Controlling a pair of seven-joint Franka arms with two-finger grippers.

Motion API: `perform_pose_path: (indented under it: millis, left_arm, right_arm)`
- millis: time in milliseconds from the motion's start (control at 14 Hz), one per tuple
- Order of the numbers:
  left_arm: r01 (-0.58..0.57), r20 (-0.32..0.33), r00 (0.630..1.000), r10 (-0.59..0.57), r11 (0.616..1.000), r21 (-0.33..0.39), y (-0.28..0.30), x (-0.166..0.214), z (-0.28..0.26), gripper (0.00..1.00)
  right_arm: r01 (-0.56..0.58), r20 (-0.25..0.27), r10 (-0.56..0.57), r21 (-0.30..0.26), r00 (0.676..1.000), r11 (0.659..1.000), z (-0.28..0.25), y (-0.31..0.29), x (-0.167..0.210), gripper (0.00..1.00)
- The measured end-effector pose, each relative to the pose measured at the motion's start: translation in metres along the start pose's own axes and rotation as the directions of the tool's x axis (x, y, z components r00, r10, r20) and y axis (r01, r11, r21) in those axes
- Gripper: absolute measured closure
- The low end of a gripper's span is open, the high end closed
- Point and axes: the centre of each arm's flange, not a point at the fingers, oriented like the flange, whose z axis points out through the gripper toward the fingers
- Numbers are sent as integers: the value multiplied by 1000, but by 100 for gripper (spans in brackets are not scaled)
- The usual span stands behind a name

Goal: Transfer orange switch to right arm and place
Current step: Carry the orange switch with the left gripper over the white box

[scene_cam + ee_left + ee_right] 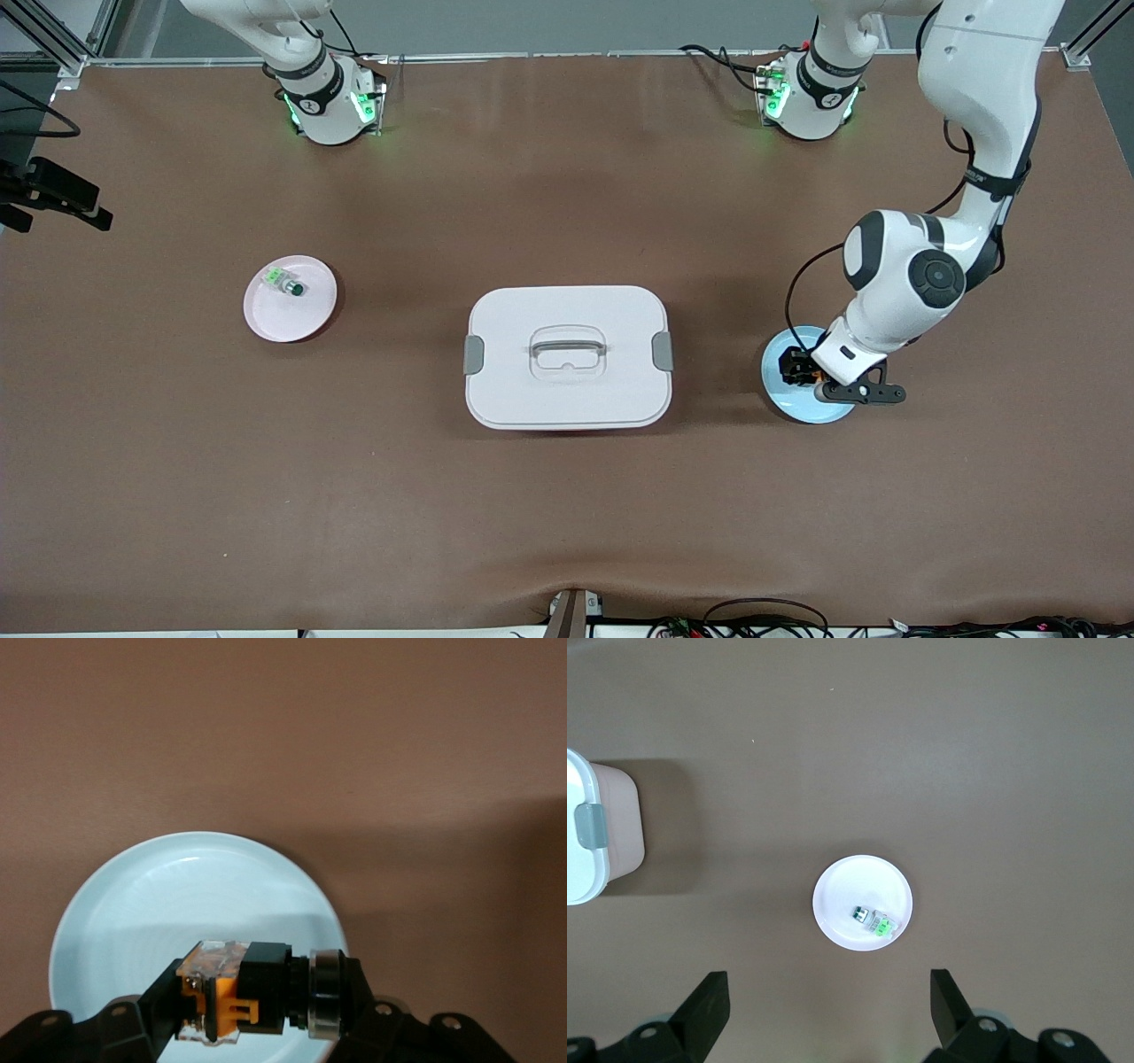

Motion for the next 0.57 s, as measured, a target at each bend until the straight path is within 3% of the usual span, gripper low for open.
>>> perform_pose_path:
  millis: [357,571]
  left_arm:
    - [128,33,992,-126,989,-72,61,2,-60,27]
    - [251,55,968,-247,961,-111,122,0,-85,27]
  right_arm:
    - [0,2,0,0,1000,1000,0,0,0,0]
    - [-1,4,1,0,1000,1000,1,0,0,0]
